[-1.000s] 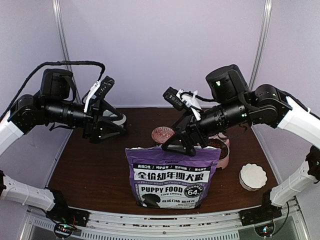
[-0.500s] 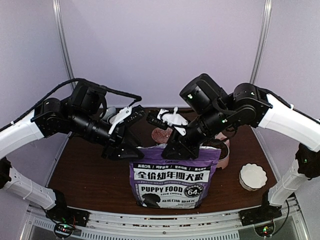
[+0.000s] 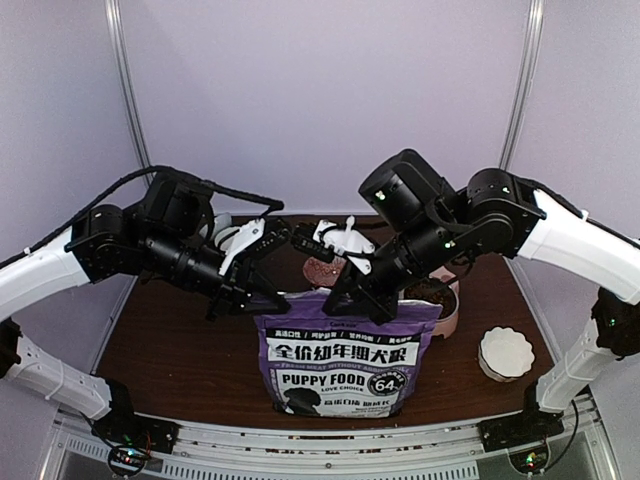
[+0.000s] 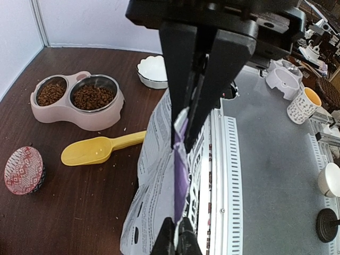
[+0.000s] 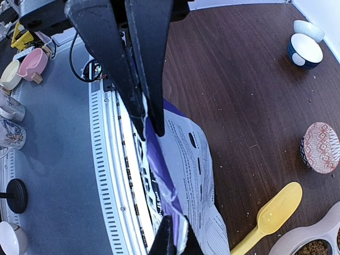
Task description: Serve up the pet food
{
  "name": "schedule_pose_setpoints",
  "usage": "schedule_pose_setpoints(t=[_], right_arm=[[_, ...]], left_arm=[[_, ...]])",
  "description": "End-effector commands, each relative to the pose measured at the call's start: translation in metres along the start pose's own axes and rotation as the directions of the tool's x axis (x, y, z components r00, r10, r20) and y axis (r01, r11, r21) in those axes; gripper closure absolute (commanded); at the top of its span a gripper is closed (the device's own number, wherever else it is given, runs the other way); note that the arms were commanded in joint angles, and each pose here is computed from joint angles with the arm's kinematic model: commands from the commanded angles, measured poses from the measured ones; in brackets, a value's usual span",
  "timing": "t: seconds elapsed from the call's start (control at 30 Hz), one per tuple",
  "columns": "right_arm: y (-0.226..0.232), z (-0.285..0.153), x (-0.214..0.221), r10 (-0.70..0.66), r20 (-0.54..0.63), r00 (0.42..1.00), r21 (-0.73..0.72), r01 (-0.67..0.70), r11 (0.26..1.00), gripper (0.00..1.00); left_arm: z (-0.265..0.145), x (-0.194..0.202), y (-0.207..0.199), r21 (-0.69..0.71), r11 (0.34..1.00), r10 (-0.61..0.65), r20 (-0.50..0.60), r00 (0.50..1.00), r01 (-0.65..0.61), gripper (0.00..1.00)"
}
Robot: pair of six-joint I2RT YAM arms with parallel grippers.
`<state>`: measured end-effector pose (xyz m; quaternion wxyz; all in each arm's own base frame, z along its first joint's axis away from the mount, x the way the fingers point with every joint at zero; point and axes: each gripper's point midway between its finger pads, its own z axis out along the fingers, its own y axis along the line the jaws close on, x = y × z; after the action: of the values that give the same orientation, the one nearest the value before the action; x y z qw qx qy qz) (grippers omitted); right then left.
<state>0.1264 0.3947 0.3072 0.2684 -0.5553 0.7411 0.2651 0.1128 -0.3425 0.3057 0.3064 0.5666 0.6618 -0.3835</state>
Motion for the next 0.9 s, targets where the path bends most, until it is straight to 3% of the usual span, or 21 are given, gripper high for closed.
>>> schedule_pose_setpoints(t=[0.0,0.23,0.33,0.4,0.43,0.63,0.87], right_arm=[[0.002,-0.010,-0.019,0.001,0.101,0.995,0.003,-0.001,1.000,0.94],[0.010,0.002,-0.030,0.015,0.138,0.990,-0.058,-0.007,0.998,0.82],[0.010,0.004,-0.028,0.012,0.130,0.991,-0.061,-0.004,0.998,0.85],[0.009,0.003,-0.027,0.010,0.126,0.992,-0.052,-0.003,0.999,0.98],[0.008,0.002,-0.026,0.009,0.125,0.992,-0.045,-0.003,0.999,1.00],[-0.003,-0.007,-0.010,-0.013,0.079,0.997,0.030,0.010,0.999,1.00],[-0.016,-0.022,0.020,-0.017,-0.006,1.000,0.113,0.017,0.993,0.88]], left_arm=[[0.000,-0.007,-0.004,0.004,1.000,0.011,0.040,0.999,-0.011,1.00],[0.001,-0.010,-0.004,0.013,1.000,0.010,0.052,0.999,-0.011,1.00],[0.001,-0.010,-0.003,0.007,1.000,0.010,0.051,0.999,-0.010,1.00],[0.000,-0.009,-0.002,0.000,1.000,0.011,0.052,0.999,-0.011,1.00],[-0.001,-0.010,-0.002,-0.005,1.000,0.013,0.055,0.998,-0.013,1.00],[-0.007,-0.011,0.001,-0.040,0.999,0.020,0.065,0.998,-0.017,1.00],[-0.011,-0.010,0.004,-0.061,0.998,0.025,0.061,0.998,-0.021,1.00]])
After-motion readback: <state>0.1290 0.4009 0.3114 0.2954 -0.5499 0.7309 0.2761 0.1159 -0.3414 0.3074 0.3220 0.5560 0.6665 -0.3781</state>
